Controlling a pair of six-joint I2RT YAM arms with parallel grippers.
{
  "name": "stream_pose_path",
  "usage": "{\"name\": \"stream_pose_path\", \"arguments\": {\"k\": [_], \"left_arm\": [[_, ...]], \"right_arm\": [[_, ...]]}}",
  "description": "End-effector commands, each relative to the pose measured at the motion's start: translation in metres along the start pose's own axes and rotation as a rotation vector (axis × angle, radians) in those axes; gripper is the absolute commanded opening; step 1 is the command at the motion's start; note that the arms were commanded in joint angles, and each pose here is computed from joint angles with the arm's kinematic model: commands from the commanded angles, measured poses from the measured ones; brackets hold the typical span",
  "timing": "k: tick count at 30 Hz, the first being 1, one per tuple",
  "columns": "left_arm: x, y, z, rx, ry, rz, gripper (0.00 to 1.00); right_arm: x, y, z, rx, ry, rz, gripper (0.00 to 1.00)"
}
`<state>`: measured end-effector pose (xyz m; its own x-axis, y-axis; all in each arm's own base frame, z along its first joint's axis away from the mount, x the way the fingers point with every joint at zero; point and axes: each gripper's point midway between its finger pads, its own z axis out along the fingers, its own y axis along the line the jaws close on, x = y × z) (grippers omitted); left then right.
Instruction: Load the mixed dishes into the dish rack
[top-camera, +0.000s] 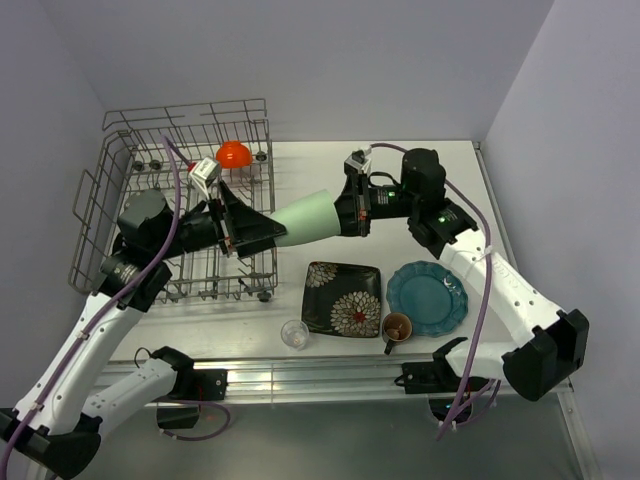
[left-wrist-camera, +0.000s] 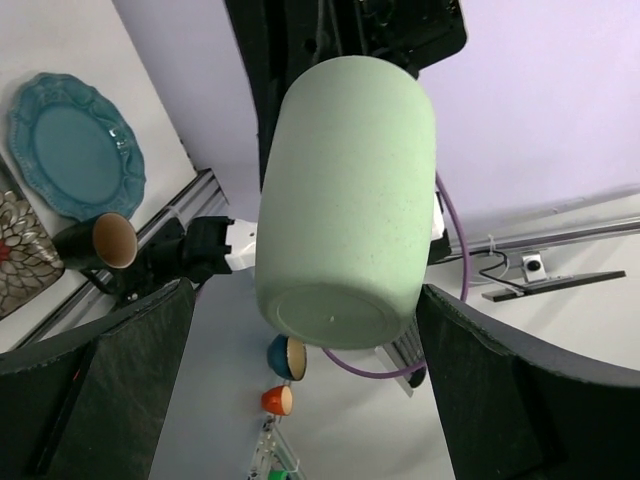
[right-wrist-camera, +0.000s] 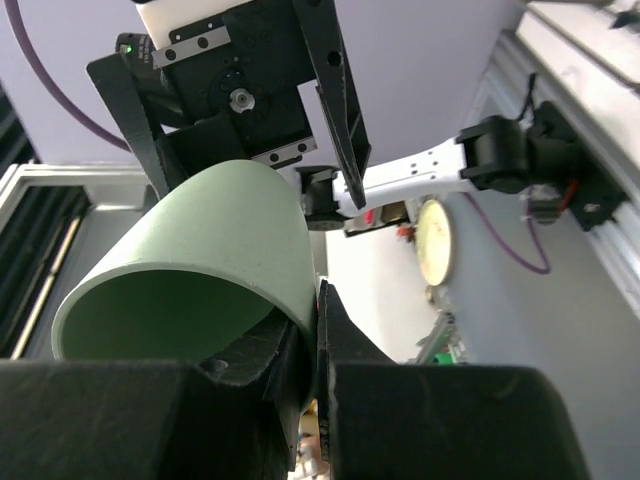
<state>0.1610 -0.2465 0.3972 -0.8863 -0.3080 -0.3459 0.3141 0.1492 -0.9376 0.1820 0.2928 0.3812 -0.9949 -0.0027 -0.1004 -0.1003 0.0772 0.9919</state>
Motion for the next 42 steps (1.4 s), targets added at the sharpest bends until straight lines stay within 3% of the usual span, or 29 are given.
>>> {"name": "stream_pose_path", "arguments": {"k": [1, 9, 14, 17, 18, 20, 22, 23, 25, 26, 28, 29, 34, 36, 39, 42], "left_arm": [[-0.004, -0.019, 0.001, 0.067, 0.002, 0.028, 0.99], [-0.009, -0.024, 0.004, 0.078, -0.008, 0.020, 0.98], [-0.013, -0.025, 0.005, 0.065, -0.017, 0.044, 0.87], [-0.014, -0.026, 0.006, 0.067, -0.013, 0.045, 0.65], [-0.014, -0.028, 0.006, 0.074, -0.014, 0.042, 0.50], [-0.016, -0.029, 0.005, 0.078, -0.025, 0.045, 0.38], [-0.019, -0.031, 0.004, 0.065, -0.040, 0.054, 0.02], [-0.022, -0.021, 0.004, 0.011, -0.062, 0.039, 0.00], [-0.030, -0.019, -0.002, -0.026, -0.105, 0.052, 0.00], [-0.034, -0.004, -0.005, -0.095, -0.133, 0.034, 0.00], [-0.048, 0.007, -0.020, -0.182, -0.213, 0.033, 0.00], [-0.058, 0.020, -0.028, -0.256, -0.268, 0.049, 0.00], [-0.083, 0.069, -0.090, -0.598, -0.466, -0.022, 0.00], [-0.103, 0.080, -0.116, -0.762, -0.579, 0.006, 0.00], [-0.112, 0.101, -0.153, -1.013, -0.643, 0.012, 0.00], [-0.114, 0.117, -0.173, -1.172, -0.619, 0.023, 0.00]], "right_arm": [[0.013, 0.027, 0.003, -0.103, 0.071, -0.059, 0.00], [0.013, 0.033, 0.014, -0.128, 0.096, -0.068, 0.00], [0.014, 0.022, 0.023, -0.108, 0.113, -0.047, 0.00], [0.016, 0.015, 0.027, -0.096, 0.121, -0.033, 0.00], [0.014, 0.012, 0.028, -0.093, 0.118, -0.034, 0.00], [0.013, 0.006, 0.030, -0.084, 0.115, -0.024, 0.01], [0.012, 0.003, 0.030, -0.082, 0.113, -0.034, 0.19], [0.011, -0.003, 0.032, -0.053, 0.109, -0.007, 0.51], [0.003, -0.006, 0.032, -0.017, 0.088, -0.074, 0.76], [0.004, -0.019, 0.031, 0.047, 0.089, -0.015, 0.80], [-0.014, -0.030, 0.026, 0.120, 0.019, -0.081, 0.84], [-0.014, -0.046, 0.020, 0.202, -0.001, -0.020, 0.84], [-0.050, -0.092, -0.020, 0.523, -0.203, -0.084, 0.85], [-0.047, -0.110, -0.035, 0.646, -0.207, -0.097, 0.84], [-0.042, -0.128, -0.051, 0.762, -0.210, -0.121, 0.82], [-0.033, -0.148, -0.063, 0.841, -0.187, -0.127, 0.82]]}}
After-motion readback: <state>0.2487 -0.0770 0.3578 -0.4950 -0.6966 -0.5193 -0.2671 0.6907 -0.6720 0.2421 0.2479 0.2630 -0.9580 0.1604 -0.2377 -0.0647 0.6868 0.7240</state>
